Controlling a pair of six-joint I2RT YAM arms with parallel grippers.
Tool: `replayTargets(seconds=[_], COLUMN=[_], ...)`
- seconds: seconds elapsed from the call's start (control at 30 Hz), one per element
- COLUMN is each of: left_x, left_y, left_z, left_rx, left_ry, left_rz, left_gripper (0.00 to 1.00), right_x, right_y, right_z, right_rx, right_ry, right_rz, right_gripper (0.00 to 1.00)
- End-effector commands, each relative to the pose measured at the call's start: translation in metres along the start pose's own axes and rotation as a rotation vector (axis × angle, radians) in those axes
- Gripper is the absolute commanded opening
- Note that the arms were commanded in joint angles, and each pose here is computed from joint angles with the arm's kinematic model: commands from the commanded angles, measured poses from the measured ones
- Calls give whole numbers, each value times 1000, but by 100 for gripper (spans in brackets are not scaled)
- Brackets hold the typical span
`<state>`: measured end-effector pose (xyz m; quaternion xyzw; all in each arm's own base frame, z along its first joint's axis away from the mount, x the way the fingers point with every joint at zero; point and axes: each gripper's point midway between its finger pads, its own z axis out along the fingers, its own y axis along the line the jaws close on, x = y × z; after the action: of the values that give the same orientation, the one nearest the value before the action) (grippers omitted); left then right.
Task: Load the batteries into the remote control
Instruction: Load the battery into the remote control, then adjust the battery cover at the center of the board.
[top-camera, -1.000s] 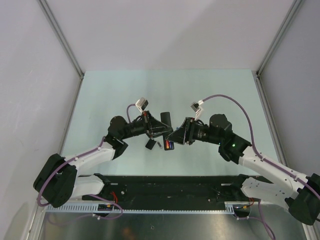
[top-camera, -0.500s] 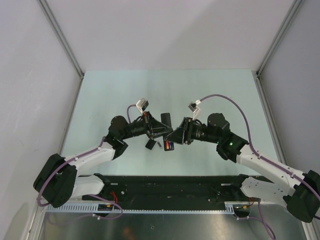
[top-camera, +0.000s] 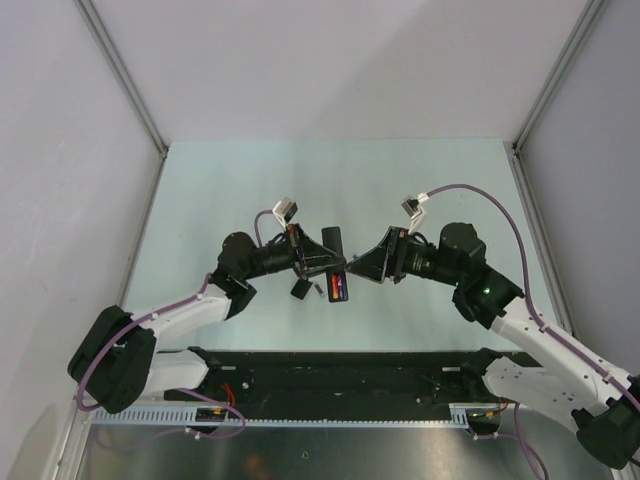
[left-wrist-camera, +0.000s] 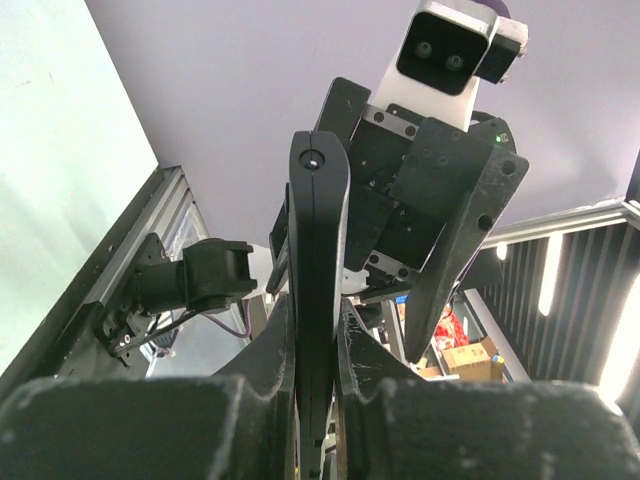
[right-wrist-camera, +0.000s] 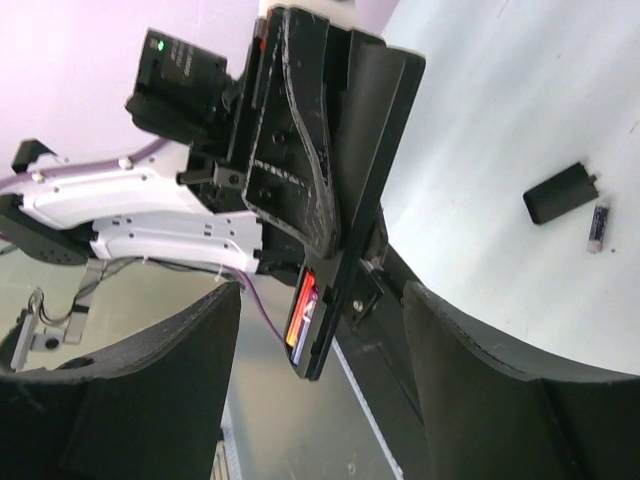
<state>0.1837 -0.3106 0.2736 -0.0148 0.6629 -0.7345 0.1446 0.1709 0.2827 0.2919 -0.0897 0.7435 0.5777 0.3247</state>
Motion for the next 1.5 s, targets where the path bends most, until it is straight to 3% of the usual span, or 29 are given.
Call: replayTargets(seconds=[0.0,0.13,0.27,0.47,0.6,0.8,0.97,1.2,1.47], left_x=[-3,-7,-22,-32,-32,-24,-20,-17,-13], left_y=[-11,-12,10,17,14,8,0,-16,-14], left_z=[0,-4,-25,-64,-81,-92,-92,-90,-89], left_rx=[44,46,-2,-23,-41,-68,-49,-17,-14], left_ry=[-11,-33,-116,-237,-282,-273,-262,-244,-236], left_rz=[62,88,96,150,220,302,299,318,313], left_gripper=[0,0,0,0,0,0,0,0,0], right_x=[11,2,-20,5,32,54,67,86,108], right_y=[8,-1,-43,-124,-137,-149,-139,-152,-183], right_z=[-4,-13,-27,-14,24,85,133,166,170], right_rx=[-19,55,275,578,599,573,502,575,752], right_ry=[64,-6,-141,-29,54,127,161,181,243], right_rz=[-28,-59,-79,-77,-154,-122,-54,60,80], right_gripper=[70,70,69,63,61,46,45,38,35])
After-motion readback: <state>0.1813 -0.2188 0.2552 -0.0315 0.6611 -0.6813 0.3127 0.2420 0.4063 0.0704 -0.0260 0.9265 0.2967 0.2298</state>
